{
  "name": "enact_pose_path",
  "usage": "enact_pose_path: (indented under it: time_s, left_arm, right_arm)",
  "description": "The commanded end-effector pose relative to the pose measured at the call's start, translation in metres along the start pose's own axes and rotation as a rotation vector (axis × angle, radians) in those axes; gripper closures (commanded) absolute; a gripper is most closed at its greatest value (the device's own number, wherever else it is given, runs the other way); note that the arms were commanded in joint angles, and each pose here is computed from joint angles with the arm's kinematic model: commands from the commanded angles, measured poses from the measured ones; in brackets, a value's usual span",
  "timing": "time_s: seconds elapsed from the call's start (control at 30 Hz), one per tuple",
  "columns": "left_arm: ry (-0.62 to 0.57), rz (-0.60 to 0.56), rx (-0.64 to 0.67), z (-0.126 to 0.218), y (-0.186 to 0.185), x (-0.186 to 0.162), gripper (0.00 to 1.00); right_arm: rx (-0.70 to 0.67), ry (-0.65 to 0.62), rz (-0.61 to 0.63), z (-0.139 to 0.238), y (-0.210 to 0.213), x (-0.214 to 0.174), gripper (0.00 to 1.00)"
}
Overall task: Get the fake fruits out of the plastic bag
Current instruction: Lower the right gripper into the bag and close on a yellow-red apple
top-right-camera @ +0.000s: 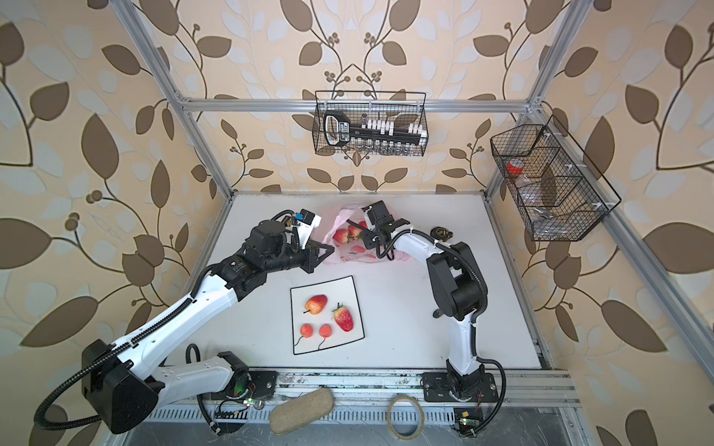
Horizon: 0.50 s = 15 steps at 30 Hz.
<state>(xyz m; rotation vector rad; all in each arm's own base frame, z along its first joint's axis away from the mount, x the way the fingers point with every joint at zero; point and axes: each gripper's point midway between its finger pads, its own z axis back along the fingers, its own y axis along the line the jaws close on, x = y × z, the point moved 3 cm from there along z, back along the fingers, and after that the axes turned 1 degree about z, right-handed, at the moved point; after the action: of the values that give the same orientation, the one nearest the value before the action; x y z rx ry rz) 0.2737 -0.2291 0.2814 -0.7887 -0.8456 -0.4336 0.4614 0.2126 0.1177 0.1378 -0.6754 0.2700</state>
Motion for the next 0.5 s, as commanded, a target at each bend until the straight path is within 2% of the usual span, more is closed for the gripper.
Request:
enact_pose_path:
  time_s: [0.0,0.1,0.17,0.33,0.4,0.47]
  left_arm:
    - [-0.02,-0.025,-0.065,0.0,-0.012,0.014,1.0]
    - [-0.005,-0.023,-0.08,-0.001,-0.013,0.012,1.0]
    - [0.011,-0.021,-0.097,-0.003,-0.015,0.009,1.0]
    - [0.051,-0.007,-0.138,-0.005,-0.018,0.0,1.0]
    - [0.06,-0.006,-0.151,-0.005,-0.02,-0.003,1.0]
    - [0.066,-0.005,-0.164,-0.005,-0.022,-0.005,1.0]
  right_arm:
    - [0.132,-0.077,-0.503,0.007,0.013,0.013,0.41]
    - [0.173,-0.115,-0.752,-0.002,0.015,0.015,0.4]
    - [0.195,-0.131,-0.864,-0.01,0.016,0.02,0.38]
    - [0.165,-0.174,-1.041,-0.025,0.009,0.025,0.31]
    - [0.14,-0.186,-1.091,-0.029,0.004,0.025,0.25]
    - [0.119,-0.182,-1.123,-0.037,0.002,0.024,0.22]
